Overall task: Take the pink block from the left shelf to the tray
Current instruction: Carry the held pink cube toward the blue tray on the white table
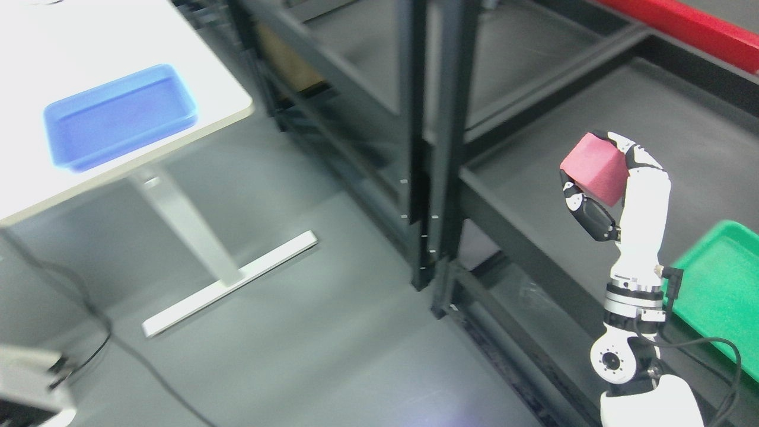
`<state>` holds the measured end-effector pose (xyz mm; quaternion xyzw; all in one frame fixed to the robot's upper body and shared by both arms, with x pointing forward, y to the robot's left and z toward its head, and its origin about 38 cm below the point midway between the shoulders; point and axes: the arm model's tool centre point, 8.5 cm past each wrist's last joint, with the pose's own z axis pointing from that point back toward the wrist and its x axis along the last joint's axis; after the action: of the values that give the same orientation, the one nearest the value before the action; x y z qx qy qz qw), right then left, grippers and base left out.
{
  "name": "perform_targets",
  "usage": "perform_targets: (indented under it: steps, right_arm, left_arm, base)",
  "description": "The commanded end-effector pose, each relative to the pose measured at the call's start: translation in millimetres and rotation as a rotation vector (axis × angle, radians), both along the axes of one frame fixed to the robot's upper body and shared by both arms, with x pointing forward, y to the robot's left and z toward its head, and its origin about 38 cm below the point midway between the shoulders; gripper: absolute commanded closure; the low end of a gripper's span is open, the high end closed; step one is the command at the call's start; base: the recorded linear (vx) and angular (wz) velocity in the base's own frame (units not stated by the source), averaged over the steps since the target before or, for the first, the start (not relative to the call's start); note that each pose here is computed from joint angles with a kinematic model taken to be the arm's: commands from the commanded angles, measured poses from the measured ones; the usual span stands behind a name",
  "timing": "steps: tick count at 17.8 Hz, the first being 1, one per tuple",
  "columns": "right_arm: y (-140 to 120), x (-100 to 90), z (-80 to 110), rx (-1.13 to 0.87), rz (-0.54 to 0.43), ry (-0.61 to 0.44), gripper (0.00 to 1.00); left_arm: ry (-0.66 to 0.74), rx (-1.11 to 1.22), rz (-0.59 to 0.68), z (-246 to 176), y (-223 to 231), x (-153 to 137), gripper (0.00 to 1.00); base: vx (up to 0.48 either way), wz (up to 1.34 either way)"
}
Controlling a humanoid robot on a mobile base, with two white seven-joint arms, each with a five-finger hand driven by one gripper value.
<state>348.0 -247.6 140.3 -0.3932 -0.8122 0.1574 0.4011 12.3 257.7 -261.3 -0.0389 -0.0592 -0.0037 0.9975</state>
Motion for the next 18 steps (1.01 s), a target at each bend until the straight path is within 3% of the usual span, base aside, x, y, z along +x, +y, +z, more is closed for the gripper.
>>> perform_targets:
  steps: [1,18]
  right_arm:
    - [-12.1,-3.2,-2.0,-0.011,-0.025,0.011,0.95]
    - [-12.9,-9.9,-11.3,-0.021,-0.016,0.042,0.95]
  left_arm:
    - [0.003,0.015,0.000,0.5,10.5,-6.8,0.00]
    - [0.003,0.015,0.000,0.5,10.5,-6.8,0.00]
  base:
    - [-0.110,0.91]
    - [-0.040,0.61]
